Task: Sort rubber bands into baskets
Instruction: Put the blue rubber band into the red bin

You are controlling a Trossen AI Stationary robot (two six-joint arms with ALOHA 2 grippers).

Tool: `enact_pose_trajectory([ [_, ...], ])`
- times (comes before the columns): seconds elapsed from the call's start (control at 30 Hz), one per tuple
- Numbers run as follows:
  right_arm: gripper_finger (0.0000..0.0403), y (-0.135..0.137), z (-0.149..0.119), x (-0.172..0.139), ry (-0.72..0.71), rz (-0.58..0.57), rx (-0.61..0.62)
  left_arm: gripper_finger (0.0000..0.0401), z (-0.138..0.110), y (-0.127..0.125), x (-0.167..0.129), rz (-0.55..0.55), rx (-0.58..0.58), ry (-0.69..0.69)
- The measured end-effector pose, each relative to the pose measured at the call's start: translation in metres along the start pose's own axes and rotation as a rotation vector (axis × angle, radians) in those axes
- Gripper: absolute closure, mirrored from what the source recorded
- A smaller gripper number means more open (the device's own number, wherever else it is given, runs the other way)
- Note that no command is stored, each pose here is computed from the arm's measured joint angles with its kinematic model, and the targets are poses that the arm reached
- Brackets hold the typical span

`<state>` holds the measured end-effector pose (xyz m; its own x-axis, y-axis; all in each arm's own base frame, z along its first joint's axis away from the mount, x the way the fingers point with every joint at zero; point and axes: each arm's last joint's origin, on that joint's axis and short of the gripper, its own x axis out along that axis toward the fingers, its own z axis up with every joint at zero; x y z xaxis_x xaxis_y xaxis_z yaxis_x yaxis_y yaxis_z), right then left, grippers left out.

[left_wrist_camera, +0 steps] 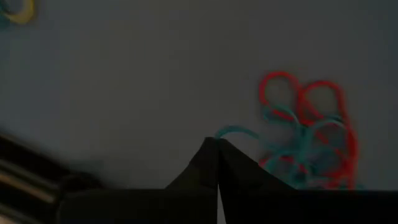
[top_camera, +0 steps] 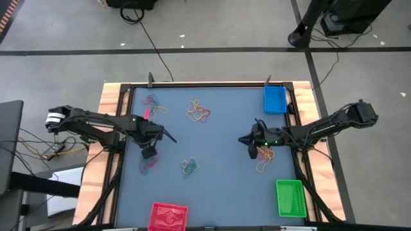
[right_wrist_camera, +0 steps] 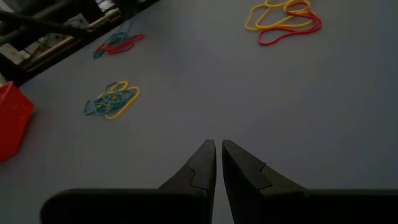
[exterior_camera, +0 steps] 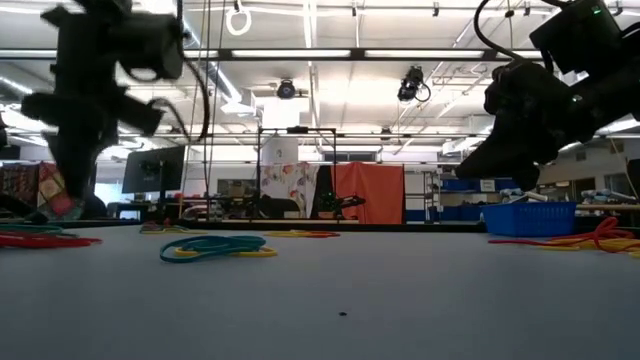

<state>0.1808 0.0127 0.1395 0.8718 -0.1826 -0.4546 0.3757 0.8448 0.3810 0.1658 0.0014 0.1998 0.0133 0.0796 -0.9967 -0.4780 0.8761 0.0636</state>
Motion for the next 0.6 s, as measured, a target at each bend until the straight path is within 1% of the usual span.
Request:
enact_pose_trajectory([
  [0.17,0.0362,0.002,-0.001,-0.001,-0.042,-0.05,0.068,0.0399,0.005,-0.018,-0.048,-0.019,0.051,-0.095],
  [0.33,0.0362,0.002,-0.001,-0.001,-0.05,-0.057,0.086,0.04,-0.005,-0.04,-0.094,-0.051,0.102,-0.213],
  [0.47,0.0362,0.001,0.0,-0.001,-0.062,-0.073,0.086,0.04,-0.017,-0.057,-0.117,-0.111,0.158,-0.295],
  [0.6,0.0362,0.001,0.0,-0.001,-0.077,-0.092,0.086,0.04,-0.028,-0.073,-0.126,-0.187,0.24,-0.361],
])
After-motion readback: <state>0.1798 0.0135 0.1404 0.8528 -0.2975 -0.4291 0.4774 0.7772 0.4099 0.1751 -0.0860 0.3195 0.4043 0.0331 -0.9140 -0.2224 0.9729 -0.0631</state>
